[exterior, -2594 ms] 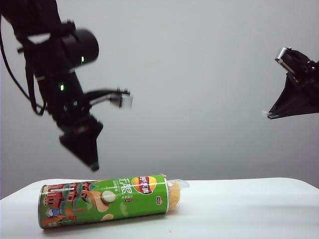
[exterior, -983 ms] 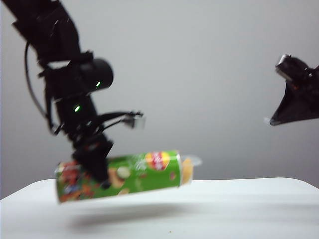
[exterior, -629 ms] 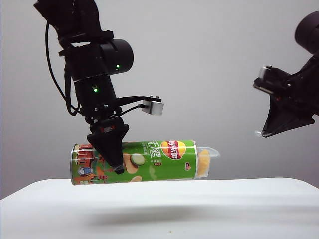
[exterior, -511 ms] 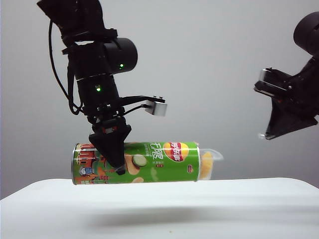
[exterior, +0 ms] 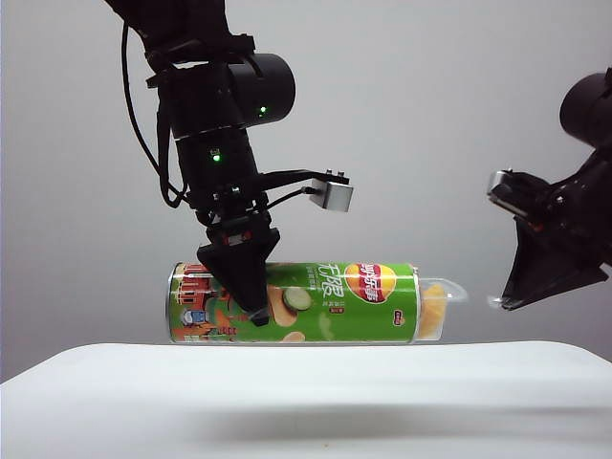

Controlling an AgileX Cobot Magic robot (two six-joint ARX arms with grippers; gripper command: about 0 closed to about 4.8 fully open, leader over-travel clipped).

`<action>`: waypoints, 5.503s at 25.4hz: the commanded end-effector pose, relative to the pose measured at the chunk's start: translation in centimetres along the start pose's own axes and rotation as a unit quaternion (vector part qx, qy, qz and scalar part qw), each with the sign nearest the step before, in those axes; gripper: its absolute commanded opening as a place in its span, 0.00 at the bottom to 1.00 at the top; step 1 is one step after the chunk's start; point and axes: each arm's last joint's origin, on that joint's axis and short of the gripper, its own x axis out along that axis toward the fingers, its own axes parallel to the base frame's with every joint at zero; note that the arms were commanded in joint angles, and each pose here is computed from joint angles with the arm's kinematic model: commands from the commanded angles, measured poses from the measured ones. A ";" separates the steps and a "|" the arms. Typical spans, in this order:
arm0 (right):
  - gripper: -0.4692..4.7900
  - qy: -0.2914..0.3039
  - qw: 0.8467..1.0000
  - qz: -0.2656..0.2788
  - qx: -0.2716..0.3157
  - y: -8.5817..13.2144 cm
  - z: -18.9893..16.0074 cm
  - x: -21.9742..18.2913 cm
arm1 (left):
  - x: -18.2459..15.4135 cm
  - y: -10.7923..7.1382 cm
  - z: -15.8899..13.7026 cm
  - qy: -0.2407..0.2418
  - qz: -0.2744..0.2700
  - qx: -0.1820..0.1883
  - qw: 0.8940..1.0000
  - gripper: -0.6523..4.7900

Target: Pick up the green tub of chips from the desk, push the transparent container that's holding the chips and has slipped out back in, and finally put the chips back on the desk.

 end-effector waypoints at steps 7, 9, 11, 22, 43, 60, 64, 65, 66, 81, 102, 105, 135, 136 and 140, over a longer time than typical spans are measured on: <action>0.09 0.012 0.999 0.038 -0.030 2.3 0.0 0.9 | -0.3 0.1 0.3 -0.011 0.005 0.004 1.000 0.62; 0.09 0.014 0.998 0.040 -0.037 2.8 -0.1 1.1 | -0.2 0.0 0.3 -0.013 0.002 0.004 1.000 0.62; 0.09 0.016 0.998 0.043 -0.042 3.2 -0.1 1.3 | -0.2 0.0 0.4 -0.019 -0.003 0.005 1.000 0.62; 0.09 0.016 0.997 0.047 -0.058 4.8 -0.1 2.0 | -0.2 -0.9 1.2 -0.027 -0.011 0.019 0.999 0.62; 0.09 0.020 0.996 0.059 -0.065 6.3 -0.3 2.6 | -0.2 -0.6 2.4 -0.060 0.034 0.011 0.998 0.67; 0.09 0.019 0.993 -0.006 -0.114 6.6 1.8 1.2 | -0.5 2.4 -2.4 0.005 0.018 -0.047 0.999 0.68; 0.09 0.056 0.982 0.094 -0.152 7.0 1.4 0.7 | -0.9 3.9 -4.7 -0.054 -0.041 -0.057 0.996 0.68; 0.09 0.065 0.978 0.117 -0.161 6.9 1.1 0.6 | -1.0 4.3 -5.3 -0.069 -0.051 -0.053 0.995 0.68; 0.09 0.064 0.977 0.124 -0.162 6.8 1.1 0.5 | -1.1 4.5 -5.7 -0.074 -0.055 -0.049 0.995 0.68; 0.09 -0.012 0.971 0.201 -0.127 3.1 2.5 -1.5 | 5.5 2.6 -9.4 -0.015 -0.037 -0.030 0.999 0.70; 0.09 -0.018 0.977 0.182 -0.111 2.9 2.8 -1.3 | -0.4 3.2 -7.3 -0.002 0.078 -0.064 0.995 1.00; 0.09 -0.014 0.976 0.194 -0.098 3.6 2.7 -2.5 | -3.9 2.1 -7.5 0.010 0.078 -0.084 0.993 1.00; 0.09 -0.503 0.854 -0.044 -0.123 10.5 -15.9 -21.7 | -18.6 -18.5 -19.6 -0.420 0.421 -0.357 0.721 1.00; 0.09 -0.519 0.847 -0.049 -0.101 9.8 -16.8 -20.7 | -18.7 -18.8 -19.7 -0.431 0.423 -0.357 0.712 1.00; 0.09 -0.509 0.858 -0.034 -0.053 8.2 -17.2 -17.8 | -17.5 -18.4 -19.7 -0.453 0.405 -0.379 0.698 1.00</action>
